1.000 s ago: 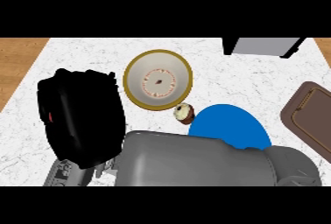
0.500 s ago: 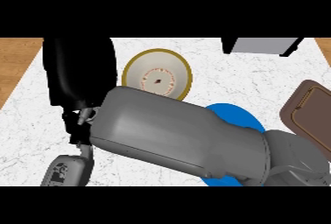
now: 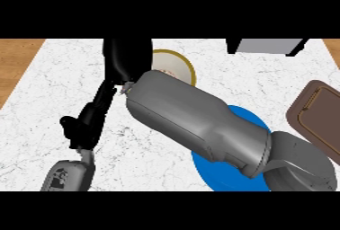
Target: Pick the bell pepper from the plate and place it in the bowl
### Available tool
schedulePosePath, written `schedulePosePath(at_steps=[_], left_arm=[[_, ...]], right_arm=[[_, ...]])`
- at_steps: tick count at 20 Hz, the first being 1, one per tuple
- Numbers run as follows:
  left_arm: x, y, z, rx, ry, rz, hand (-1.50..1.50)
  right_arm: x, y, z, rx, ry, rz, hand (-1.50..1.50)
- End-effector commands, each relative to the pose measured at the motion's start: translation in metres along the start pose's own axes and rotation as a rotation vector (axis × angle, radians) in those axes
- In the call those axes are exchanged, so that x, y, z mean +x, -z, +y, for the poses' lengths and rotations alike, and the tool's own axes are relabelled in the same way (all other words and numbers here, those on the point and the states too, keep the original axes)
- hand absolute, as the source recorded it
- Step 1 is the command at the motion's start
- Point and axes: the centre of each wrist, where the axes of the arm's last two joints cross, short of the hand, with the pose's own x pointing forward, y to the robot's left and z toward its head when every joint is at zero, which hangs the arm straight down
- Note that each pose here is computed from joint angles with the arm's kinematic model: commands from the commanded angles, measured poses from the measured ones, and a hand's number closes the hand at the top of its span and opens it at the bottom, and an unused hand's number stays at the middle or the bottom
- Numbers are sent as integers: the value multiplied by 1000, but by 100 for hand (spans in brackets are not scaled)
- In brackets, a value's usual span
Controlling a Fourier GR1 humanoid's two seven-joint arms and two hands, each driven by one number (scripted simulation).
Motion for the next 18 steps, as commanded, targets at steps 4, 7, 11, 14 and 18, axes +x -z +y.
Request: schedulePosePath(at_steps=[4,7,11,14,18], left_arm=[[2,5,2,2,-1,12,0],[-4,11,-1,17,15,-11,0],[-1,-5,0,-15,10,-13,0],[1,-2,-6,-9,-16,-13,0],[17,11,-8,-16,6,-13,0]], right_arm=[[-64,20,25,-6,-95,41,150],[-86,20,33,-9,-97,73,150],[-112,15,44,88,-88,132,150],[-138,14,49,149,32,213,150],[-143,10,51,270,138,172,-150]])
